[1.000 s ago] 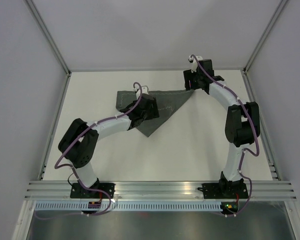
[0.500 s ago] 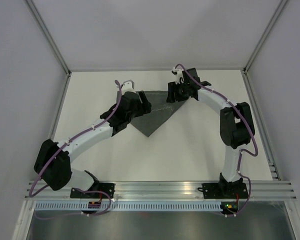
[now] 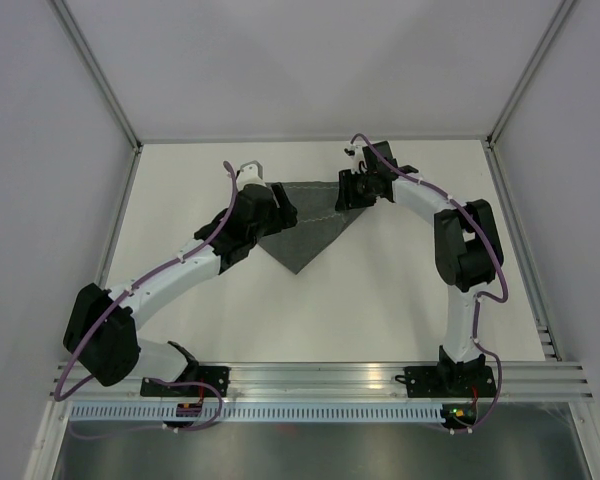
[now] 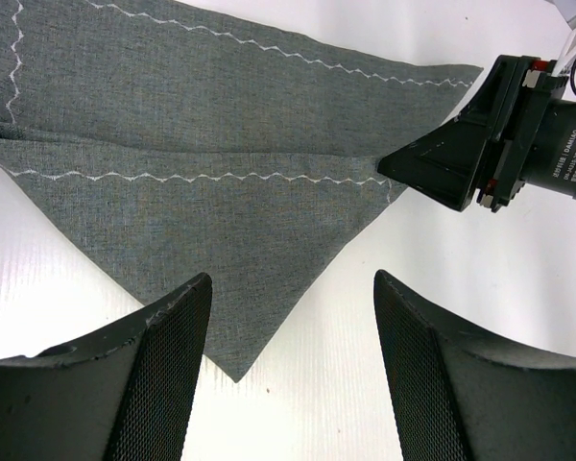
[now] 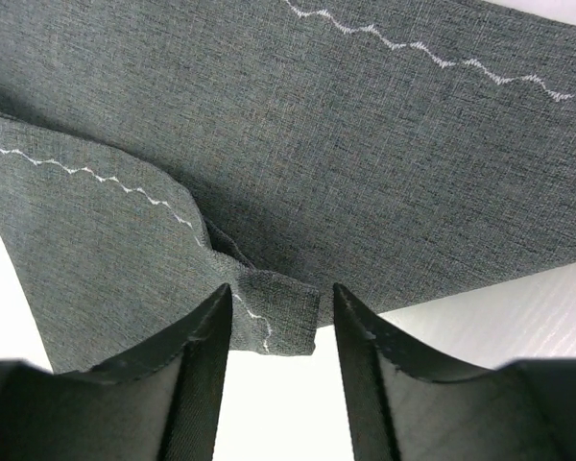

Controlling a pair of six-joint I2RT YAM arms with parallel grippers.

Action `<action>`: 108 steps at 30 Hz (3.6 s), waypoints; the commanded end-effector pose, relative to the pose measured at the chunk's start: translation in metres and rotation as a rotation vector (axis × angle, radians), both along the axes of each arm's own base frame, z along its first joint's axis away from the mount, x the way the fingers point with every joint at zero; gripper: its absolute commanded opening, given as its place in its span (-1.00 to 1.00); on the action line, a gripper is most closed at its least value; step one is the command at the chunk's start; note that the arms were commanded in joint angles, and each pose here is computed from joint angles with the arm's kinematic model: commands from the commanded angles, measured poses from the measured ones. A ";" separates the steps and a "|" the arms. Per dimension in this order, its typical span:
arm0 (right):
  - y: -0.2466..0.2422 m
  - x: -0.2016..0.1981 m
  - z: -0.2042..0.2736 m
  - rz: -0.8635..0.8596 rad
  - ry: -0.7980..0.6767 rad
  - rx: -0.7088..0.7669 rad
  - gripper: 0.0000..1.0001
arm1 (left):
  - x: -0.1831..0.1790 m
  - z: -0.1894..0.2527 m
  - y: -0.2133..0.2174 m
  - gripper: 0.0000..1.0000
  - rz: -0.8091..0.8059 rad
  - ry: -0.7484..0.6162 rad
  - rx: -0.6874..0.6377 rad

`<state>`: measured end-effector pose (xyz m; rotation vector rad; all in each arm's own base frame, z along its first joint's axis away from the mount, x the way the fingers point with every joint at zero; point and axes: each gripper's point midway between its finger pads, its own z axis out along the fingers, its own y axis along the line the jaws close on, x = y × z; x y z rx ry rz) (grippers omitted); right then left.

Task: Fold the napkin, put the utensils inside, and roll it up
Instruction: Fold the napkin

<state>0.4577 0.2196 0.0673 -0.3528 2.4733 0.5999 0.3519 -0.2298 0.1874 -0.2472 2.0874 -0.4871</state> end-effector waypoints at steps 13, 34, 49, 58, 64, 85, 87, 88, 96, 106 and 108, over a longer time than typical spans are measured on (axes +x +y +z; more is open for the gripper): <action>0.009 -0.001 0.019 0.005 0.013 0.059 -0.66 | 0.001 0.011 0.009 0.47 0.030 -0.011 -0.026; 0.210 -0.155 0.130 0.487 -0.194 0.113 -0.99 | -0.075 0.178 0.101 0.47 0.170 -0.310 -0.196; 0.298 -0.254 0.095 0.717 -0.170 0.106 -0.99 | -0.106 0.192 0.138 0.47 0.236 -0.347 -0.175; 0.290 -0.264 0.099 0.738 -0.185 0.106 -0.99 | -0.102 0.181 0.135 0.48 0.243 -0.323 -0.169; 0.299 -0.295 0.073 0.851 -0.185 0.027 -0.99 | -0.105 0.176 0.138 0.48 0.248 -0.320 -0.172; 0.314 -0.326 0.024 1.011 -0.296 -0.154 -0.99 | -0.112 0.161 0.144 0.49 0.262 -0.285 -0.163; 0.309 -0.311 0.032 0.982 -0.300 -0.149 -0.99 | -0.110 0.159 0.142 0.49 0.262 -0.280 -0.159; 0.306 -0.304 0.036 0.969 -0.301 -0.146 -0.99 | -0.110 0.159 0.143 0.49 0.267 -0.282 -0.156; 0.251 -0.223 0.075 0.801 -0.315 -0.108 -0.99 | -0.099 0.156 0.136 0.51 0.260 -0.280 -0.137; 0.158 -0.114 0.075 0.571 -0.296 -0.121 -0.99 | -0.080 0.150 0.120 0.53 0.230 -0.270 -0.115; 0.138 -0.094 0.068 0.523 -0.278 -0.135 -0.99 | -0.078 0.149 0.116 0.53 0.220 -0.267 -0.117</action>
